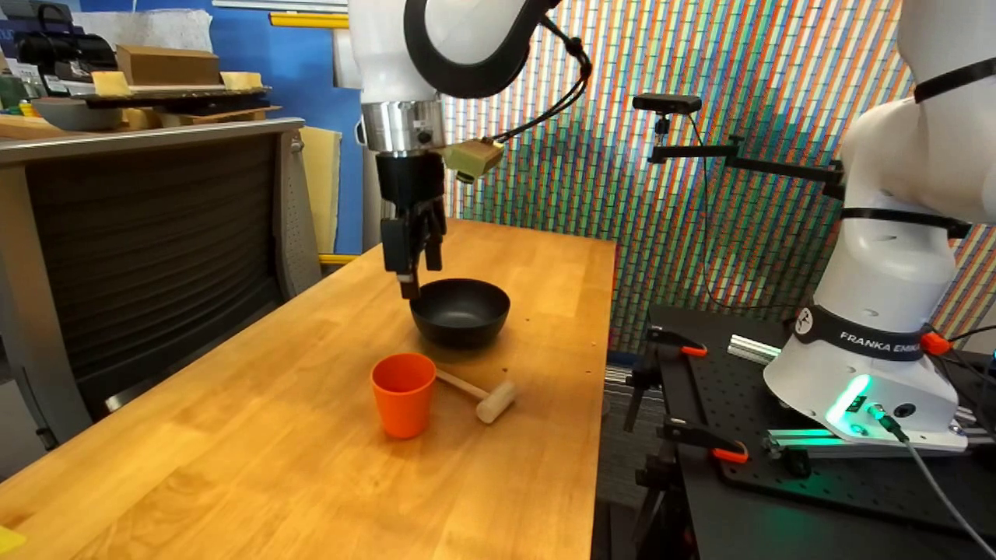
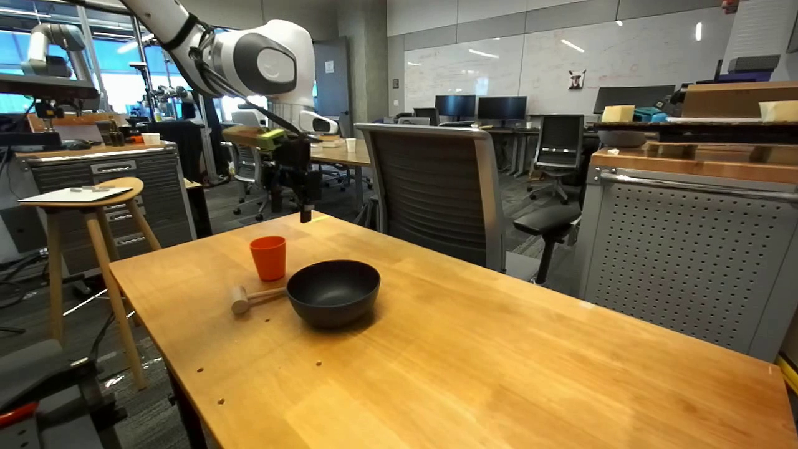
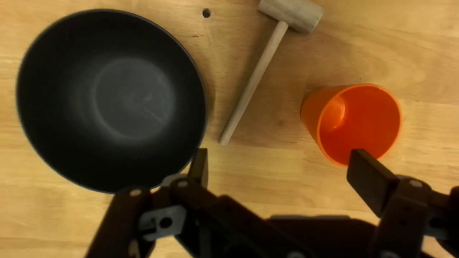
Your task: Pick up the orange cup from the table and put it in black bowl.
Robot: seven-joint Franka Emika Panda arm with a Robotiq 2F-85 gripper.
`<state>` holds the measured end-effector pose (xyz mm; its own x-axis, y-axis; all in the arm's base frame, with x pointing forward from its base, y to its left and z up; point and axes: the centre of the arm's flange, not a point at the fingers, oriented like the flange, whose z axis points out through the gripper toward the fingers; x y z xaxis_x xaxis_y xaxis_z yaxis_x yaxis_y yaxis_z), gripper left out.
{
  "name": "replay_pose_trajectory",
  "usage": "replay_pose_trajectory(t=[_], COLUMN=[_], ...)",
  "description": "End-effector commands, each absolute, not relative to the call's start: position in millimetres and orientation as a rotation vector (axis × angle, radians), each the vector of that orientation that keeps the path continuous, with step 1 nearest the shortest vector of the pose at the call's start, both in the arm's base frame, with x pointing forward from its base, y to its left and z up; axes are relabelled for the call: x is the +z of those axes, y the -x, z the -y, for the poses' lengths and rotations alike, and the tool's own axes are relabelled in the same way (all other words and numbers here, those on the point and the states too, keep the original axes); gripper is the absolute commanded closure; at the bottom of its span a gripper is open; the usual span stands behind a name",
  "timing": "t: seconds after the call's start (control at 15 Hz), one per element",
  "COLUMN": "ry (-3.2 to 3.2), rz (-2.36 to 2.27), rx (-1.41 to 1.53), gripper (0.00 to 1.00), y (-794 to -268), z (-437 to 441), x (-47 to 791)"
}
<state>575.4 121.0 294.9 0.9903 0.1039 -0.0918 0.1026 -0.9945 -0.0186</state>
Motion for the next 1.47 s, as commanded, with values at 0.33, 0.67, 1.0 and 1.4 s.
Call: replay_pose_trajectory(t=[0.33, 0.67, 1.0, 1.4], ry=[3.043, 3.035, 3.005, 3.006], rz=[0.215, 0.251, 0.292, 0.319], rx=[0.435, 0.470, 0.513, 0.466], gripper=[0.00, 0.42, 0.81, 0.99], y=[-609, -602, -600, -608], z=[-154, -166, -171, -161], x=[219, 195, 188, 219])
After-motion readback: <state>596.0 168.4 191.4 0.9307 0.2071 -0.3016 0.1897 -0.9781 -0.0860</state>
